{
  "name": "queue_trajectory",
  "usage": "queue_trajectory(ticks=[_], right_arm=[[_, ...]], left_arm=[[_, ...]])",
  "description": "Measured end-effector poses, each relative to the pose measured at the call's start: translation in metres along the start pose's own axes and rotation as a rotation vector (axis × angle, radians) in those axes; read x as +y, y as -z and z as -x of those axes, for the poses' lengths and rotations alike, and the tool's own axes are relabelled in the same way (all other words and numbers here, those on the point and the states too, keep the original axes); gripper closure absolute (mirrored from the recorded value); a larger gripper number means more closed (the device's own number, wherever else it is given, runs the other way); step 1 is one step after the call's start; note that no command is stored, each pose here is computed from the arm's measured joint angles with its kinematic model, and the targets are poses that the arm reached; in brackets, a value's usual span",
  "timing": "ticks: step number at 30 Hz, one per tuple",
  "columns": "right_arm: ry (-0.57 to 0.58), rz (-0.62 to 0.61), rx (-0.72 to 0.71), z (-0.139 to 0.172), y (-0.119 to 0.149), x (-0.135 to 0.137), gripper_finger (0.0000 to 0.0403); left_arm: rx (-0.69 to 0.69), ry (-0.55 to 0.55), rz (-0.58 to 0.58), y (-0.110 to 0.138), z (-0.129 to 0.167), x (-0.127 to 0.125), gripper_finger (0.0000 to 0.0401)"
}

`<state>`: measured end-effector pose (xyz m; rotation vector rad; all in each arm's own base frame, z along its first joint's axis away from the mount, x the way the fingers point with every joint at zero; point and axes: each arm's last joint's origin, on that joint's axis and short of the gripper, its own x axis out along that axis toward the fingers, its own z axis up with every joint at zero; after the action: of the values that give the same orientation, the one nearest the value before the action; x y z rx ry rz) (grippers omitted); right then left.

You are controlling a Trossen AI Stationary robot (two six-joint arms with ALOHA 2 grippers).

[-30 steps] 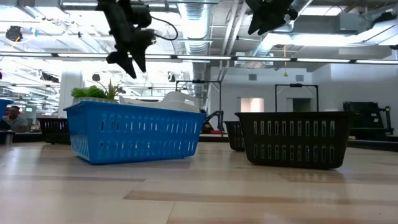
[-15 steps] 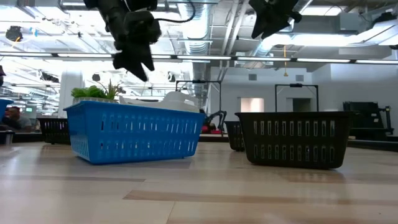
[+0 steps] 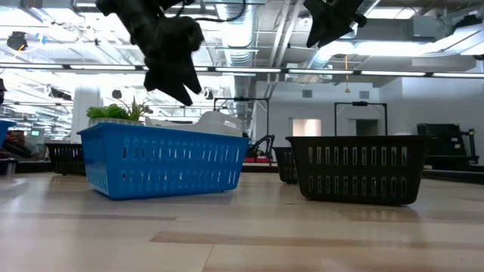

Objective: Stack baskets by color
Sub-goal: Adjust the stacked white bins

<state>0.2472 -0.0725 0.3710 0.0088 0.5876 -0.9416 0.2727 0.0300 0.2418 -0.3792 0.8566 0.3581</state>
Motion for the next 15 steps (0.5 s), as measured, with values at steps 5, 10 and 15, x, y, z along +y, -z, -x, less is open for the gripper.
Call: queue_trajectory(ticks=[5,10,15], right_arm=[[0.013,0.021,-0.006,-0.003,-0.002,-0.004,0.0164],[0.032,0.022,-0.002,-0.006,-0.003,-0.008,0.0164],[0.047,0.012,0.001,-0.009,-0.003,-0.012,0.0164]], left_arm=[[0.083,-0.025,-0.020,0.006,-0.026,-0.001,0.0159],[0.104,-0.065,-0.028,0.006,-0.052,0.006,0.0159],[0.086,-0.130,0.011,0.001,-0.073,0.023,0.0159]])
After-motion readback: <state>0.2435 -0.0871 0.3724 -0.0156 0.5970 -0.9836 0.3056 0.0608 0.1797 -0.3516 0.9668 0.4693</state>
